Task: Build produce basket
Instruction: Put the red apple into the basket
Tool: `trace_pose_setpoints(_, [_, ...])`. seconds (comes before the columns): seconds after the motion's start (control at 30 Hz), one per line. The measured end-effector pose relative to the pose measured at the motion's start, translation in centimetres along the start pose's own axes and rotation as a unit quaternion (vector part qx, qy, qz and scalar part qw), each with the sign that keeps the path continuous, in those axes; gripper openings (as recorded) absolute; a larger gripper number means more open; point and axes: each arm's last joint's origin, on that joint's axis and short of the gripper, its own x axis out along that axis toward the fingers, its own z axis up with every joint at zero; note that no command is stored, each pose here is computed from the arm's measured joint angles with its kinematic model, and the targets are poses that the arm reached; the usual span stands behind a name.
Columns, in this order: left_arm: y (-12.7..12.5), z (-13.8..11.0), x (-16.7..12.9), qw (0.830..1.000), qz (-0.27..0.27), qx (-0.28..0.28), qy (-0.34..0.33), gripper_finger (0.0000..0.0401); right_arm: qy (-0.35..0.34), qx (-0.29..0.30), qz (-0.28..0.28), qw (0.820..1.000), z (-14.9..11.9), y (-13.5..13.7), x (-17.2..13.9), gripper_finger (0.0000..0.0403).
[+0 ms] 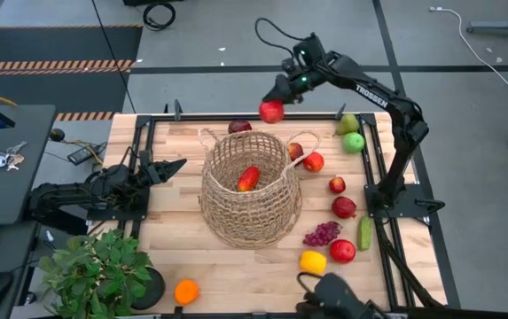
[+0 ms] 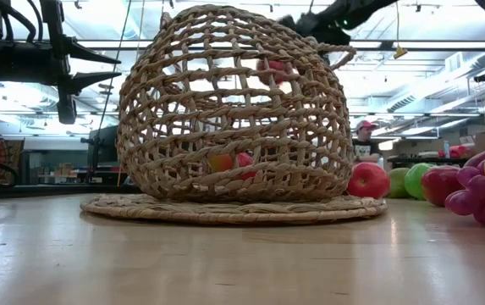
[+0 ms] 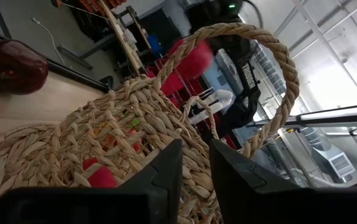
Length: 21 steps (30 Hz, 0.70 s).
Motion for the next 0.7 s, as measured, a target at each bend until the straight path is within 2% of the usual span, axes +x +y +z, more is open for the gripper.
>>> trace_pose_setpoints(0.17, [0.0,0.0,0.0,1.0,0.0,0.0,0.0,0.0091,-0.008,-0.055,0.067,0.996,-0.4,3.9,1.9,0.0322])
trace_pose_setpoints(0.33, [0.0,0.0,0.0,1.0,0.0,0.0,0.0,0.0089,0.014,-0.094,0.104,0.99,-2.2,6.9,4.3,0.0322])
trace_pose_setpoints(0.57, [0.0,0.0,0.0,1.0,0.0,0.0,0.0,0.0089,0.03,-0.103,0.089,0.99,-5.2,9.2,7.1,0.0322])
trace_pose_setpoints(0.7, [0.0,0.0,0.0,1.0,0.0,0.0,0.0,0.0085,0.038,-0.096,0.054,0.993,-6.8,9.6,8.4,0.0322])
